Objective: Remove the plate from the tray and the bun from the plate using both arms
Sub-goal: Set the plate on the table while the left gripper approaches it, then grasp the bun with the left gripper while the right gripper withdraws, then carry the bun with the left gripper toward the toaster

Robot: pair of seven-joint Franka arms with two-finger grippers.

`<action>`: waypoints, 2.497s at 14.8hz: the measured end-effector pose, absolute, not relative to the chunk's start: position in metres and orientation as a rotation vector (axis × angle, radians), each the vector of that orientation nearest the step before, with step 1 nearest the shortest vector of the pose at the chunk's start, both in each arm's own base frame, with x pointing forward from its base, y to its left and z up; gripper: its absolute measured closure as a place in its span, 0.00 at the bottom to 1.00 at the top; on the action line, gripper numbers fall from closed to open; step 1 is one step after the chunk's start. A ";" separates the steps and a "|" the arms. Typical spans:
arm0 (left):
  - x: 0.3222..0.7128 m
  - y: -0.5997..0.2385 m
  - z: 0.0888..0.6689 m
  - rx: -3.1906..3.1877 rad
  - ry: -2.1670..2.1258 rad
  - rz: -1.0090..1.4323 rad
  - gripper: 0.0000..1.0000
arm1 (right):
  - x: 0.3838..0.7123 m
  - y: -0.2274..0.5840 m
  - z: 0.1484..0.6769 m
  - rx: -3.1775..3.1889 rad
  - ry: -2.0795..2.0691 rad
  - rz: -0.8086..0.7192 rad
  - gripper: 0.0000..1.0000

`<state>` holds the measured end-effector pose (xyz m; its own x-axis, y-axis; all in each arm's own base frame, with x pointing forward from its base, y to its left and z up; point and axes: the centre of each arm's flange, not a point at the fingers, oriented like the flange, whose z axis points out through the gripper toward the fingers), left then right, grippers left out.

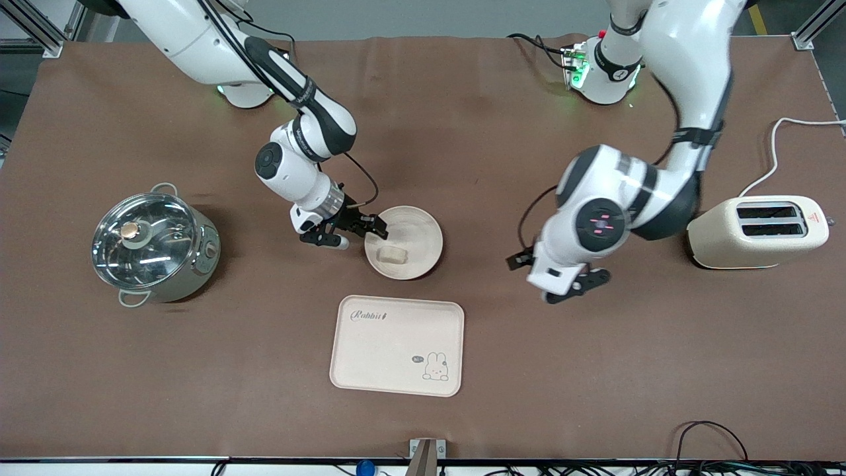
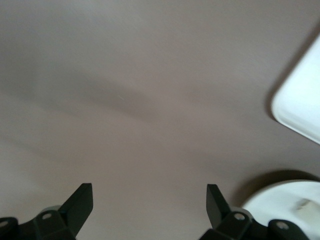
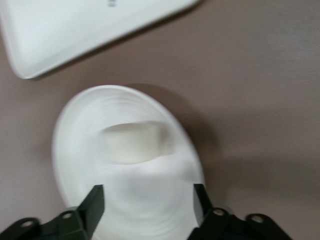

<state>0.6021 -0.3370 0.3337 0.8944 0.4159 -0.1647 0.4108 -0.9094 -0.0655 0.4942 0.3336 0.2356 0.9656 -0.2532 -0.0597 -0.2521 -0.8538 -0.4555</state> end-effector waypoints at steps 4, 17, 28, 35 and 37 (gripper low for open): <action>0.575 -0.418 0.301 -3.027 -0.924 0.186 0.02 | 0.546 0.290 0.325 -2.673 0.349 0.111 0.00; 0.513 -0.550 0.212 -2.905 -1.713 0.146 0.09 | 0.532 0.073 0.592 -3.131 0.291 -0.020 0.00; 0.501 -0.564 0.177 -2.931 -1.803 0.151 0.35 | 0.462 -0.036 0.669 -3.125 0.323 -0.089 0.00; 0.516 -0.561 0.196 -2.930 -1.819 0.133 0.70 | 0.460 -0.033 0.662 -3.128 0.316 -0.048 0.00; 0.529 -0.550 0.224 -2.895 -1.820 0.122 0.70 | 0.460 -0.031 0.662 -3.130 0.309 -0.047 0.00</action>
<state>0.5292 -0.5499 0.2237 0.4429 0.8726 -0.2060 0.8922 -0.4065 0.1968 0.4603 -0.0305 0.6616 0.9802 -0.1955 0.0300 -0.1956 -0.9807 0.0012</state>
